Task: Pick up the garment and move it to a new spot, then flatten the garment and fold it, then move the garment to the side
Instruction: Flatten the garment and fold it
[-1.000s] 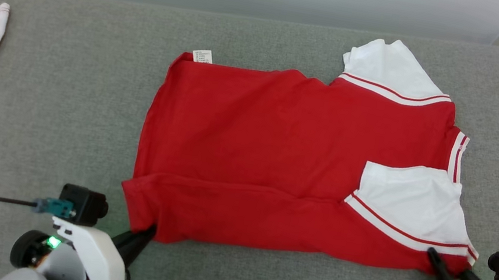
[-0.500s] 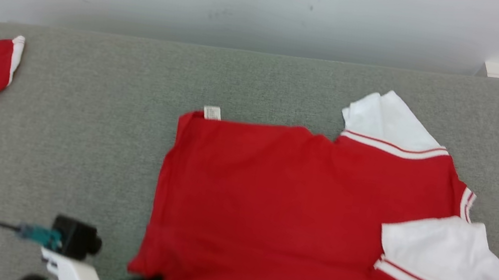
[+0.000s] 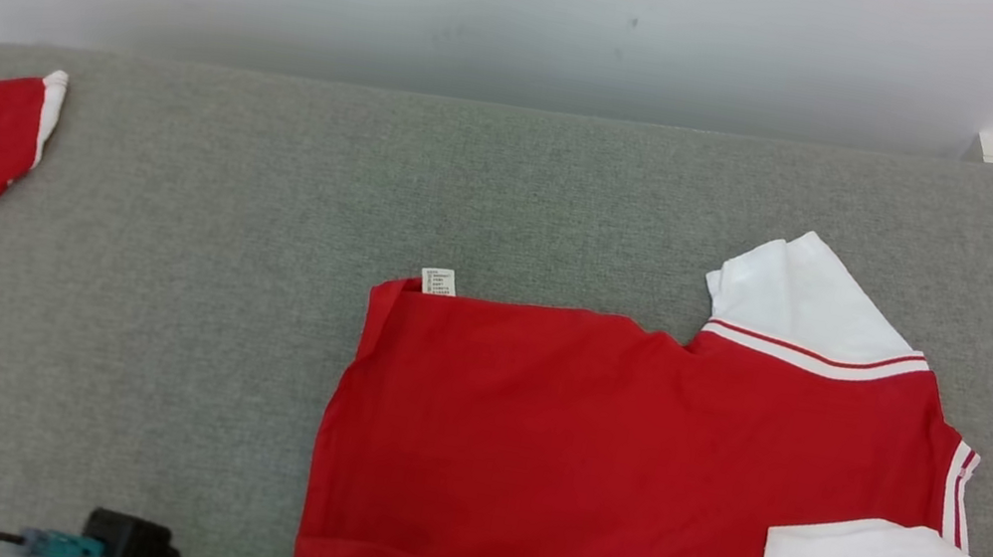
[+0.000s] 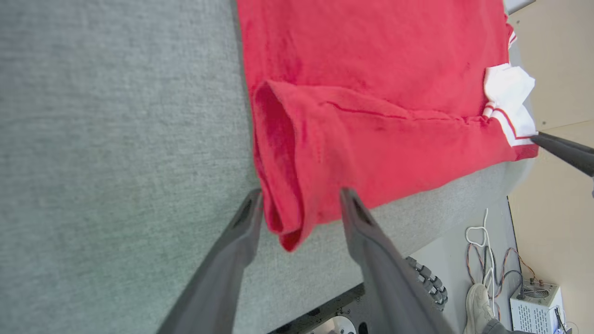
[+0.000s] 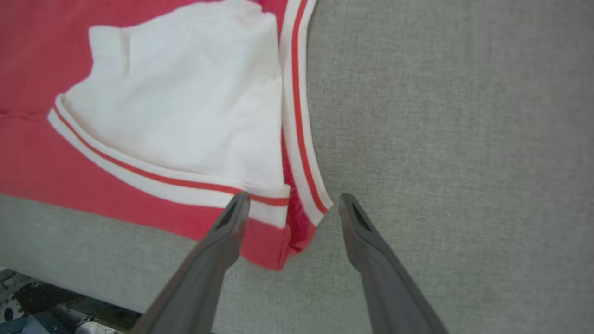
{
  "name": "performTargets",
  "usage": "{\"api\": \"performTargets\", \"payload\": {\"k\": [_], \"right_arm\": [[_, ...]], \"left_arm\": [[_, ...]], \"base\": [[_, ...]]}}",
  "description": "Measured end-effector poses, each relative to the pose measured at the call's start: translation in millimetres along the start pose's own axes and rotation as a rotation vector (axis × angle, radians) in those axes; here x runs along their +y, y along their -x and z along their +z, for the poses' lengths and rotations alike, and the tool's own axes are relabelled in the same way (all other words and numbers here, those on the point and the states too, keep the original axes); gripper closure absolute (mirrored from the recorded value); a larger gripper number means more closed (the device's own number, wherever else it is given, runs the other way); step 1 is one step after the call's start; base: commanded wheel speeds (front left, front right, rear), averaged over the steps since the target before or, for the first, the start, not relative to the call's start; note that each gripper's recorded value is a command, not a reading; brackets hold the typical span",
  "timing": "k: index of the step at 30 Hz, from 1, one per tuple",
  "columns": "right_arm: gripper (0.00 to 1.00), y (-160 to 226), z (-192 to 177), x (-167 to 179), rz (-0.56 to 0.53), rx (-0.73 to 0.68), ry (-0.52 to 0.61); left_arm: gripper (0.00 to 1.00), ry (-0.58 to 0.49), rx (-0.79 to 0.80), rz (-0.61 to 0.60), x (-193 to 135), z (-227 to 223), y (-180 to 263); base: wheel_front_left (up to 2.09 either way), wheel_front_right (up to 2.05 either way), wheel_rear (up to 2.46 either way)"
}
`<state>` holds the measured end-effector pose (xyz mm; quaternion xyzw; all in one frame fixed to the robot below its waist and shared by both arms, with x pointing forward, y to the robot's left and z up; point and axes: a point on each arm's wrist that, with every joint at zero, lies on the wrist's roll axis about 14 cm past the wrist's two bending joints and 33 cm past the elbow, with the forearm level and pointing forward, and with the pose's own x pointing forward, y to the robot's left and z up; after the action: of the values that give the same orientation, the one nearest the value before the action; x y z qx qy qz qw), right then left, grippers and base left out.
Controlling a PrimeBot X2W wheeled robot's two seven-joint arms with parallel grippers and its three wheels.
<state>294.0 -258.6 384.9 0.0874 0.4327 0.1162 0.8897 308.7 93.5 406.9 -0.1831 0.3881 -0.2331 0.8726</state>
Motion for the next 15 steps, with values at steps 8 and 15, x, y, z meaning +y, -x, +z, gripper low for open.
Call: {"api": "performTargets", "payload": {"k": [8,15], "right_arm": [[0.0,17,127,-11,-0.028,-0.296,0.078],[0.0,-45,209,16,-0.037,-0.344,0.258]], "left_arm": [[0.0,-0.121,-0.16,0.05,20,84,10],[0.0,-0.273,-0.293,0.097,24,174,-35]], "base": [[0.0,0.0,0.0],[0.0,0.0,0.0]]}}
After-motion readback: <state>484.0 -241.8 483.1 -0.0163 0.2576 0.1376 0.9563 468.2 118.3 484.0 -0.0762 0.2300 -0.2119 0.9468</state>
